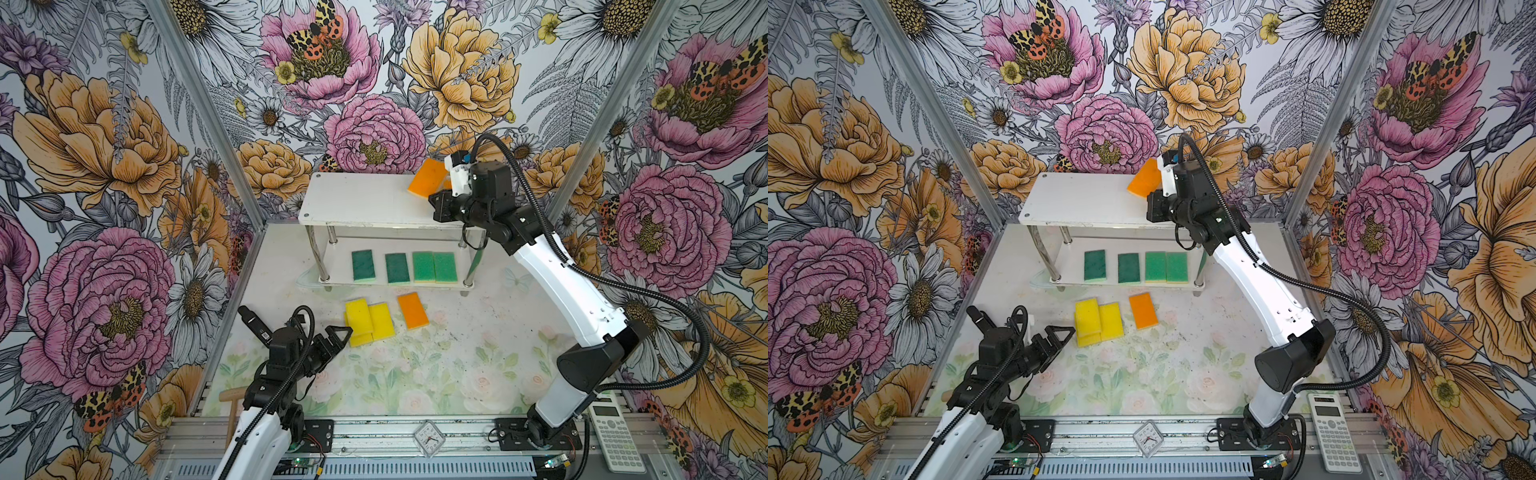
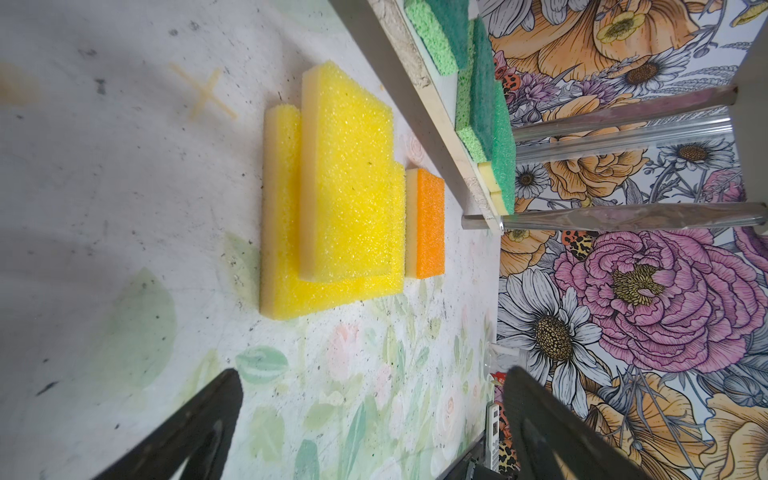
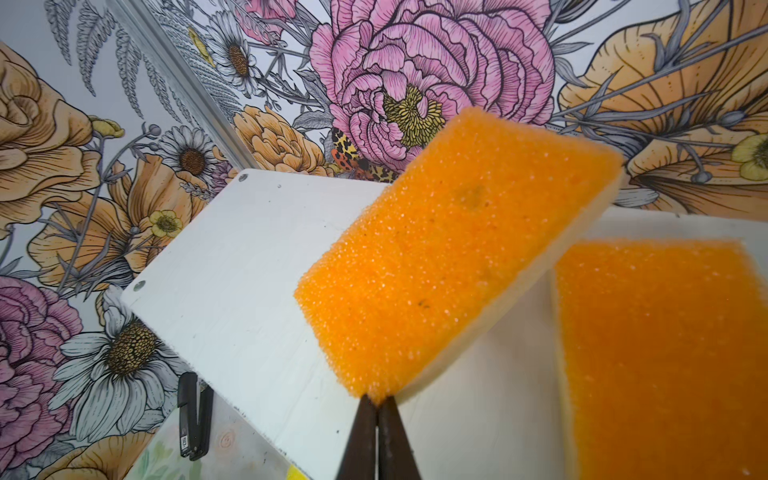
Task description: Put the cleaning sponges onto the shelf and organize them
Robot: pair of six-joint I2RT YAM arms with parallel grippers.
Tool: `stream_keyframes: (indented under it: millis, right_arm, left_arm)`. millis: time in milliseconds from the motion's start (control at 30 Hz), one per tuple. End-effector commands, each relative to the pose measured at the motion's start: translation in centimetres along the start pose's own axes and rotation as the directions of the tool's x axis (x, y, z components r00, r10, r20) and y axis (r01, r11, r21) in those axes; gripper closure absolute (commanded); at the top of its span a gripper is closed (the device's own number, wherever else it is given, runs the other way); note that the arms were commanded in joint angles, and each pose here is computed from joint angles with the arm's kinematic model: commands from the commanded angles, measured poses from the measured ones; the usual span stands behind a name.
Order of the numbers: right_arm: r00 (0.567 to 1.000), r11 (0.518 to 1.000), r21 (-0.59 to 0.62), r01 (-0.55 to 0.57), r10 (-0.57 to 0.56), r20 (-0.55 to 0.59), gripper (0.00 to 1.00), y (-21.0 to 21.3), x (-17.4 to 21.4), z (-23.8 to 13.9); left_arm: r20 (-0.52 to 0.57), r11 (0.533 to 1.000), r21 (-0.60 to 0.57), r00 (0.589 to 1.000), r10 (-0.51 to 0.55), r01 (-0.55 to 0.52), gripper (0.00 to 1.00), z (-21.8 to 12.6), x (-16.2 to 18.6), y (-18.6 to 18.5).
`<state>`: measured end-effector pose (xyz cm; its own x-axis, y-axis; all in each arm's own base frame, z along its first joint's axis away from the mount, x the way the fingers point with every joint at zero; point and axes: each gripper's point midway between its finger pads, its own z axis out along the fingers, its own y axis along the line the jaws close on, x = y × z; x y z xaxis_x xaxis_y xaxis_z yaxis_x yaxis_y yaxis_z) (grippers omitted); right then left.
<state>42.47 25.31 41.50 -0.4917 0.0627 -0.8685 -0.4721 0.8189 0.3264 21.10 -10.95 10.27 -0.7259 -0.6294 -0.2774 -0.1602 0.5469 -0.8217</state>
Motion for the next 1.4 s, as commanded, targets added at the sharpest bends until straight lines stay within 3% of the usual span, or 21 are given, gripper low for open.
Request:
stream_keyframes:
  millis: [0,167,767,1367]
  right_arm:
    - [0.999,0.982,-0.187,-0.018,0.025,0.035,0.95,2.2,-2.3,-3.0]
    - [0.989,0.946,-0.286,-0.151,0.142,-0.049,0.97,0.7,-1.9,-3.3]
    - [0.958,0.873,-0.405,-0.272,0.203,-0.205,0.98,1.6,0.7,-2.4]
    - [0.928,0.875,-0.328,-0.355,0.288,-0.236,0.98,-1.2,1.7,-1.0]
  left_arm:
    - [0.016,1.000,0.008,1.000,-0.007,0.007,0.01,0.1,-0.3,0.1]
    - [0.011,1.000,0.014,1.000,-0.007,0.007,0.01,0.0,-0.3,-0.1]
    - [0.013,1.000,0.013,1.000,-0.006,0.006,0.01,0.1,-0.3,0.0]
    - [0.013,1.000,0.010,1.000,-0.007,0.007,0.01,0.1,-0.2,0.2]
